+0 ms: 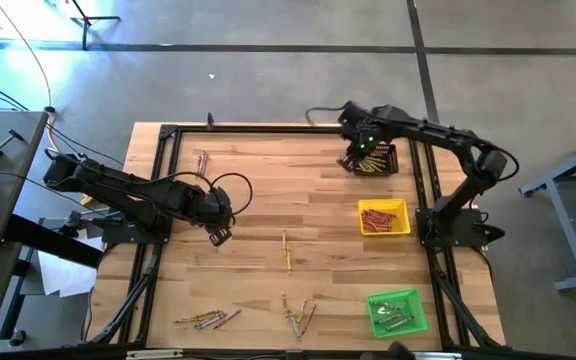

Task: Sort crayons
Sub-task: Put the yellow crayon into the black bin

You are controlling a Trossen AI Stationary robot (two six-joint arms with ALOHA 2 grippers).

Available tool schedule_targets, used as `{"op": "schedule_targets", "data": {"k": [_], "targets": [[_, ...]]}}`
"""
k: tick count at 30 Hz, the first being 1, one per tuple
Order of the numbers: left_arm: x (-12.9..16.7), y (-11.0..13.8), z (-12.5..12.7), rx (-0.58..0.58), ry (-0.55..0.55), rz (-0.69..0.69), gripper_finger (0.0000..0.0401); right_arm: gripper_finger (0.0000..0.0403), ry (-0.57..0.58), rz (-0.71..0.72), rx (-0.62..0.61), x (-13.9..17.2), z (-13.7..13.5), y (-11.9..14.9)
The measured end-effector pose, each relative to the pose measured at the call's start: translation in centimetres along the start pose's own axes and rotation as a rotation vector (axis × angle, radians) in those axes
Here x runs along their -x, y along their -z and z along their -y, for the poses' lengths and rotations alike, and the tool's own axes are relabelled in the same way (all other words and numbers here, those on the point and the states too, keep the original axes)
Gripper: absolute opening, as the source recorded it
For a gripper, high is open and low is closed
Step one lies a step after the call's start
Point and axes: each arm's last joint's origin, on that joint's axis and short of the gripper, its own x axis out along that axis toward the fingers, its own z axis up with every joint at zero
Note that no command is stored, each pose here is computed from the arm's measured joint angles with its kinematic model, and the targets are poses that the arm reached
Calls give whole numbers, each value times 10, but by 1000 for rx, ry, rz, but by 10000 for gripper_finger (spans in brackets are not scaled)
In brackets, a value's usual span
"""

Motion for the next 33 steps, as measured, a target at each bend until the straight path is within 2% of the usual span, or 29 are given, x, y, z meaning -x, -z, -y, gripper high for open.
{"op": "schedule_targets", "data": {"k": [4,8,14,19,22,25,29,33], "targets": [[0,-2,-1,65,-35,47,90,12,31,-7,-60,-21,38,9],[0,-3,-1,122,-46,71,90,12,34,-39,-50,-27,57,16],[-1,-8,-4,219,-53,107,90,24,-14,-42,4,-27,65,17],[-2,-11,-7,292,-71,126,90,74,-26,-40,44,-27,65,17],[-2,-13,-9,321,-75,130,90,100,-25,-43,-10,-24,65,16],[-2,-13,-9,328,-75,130,90,110,-87,-60,-119,-17,59,15],[-2,-13,-9,327,-76,129,90,111,-225,-46,-159,-8,32,12],[-2,-13,-9,327,-72,123,90,112,-188,-55,-170,-8,-11,14]]}}
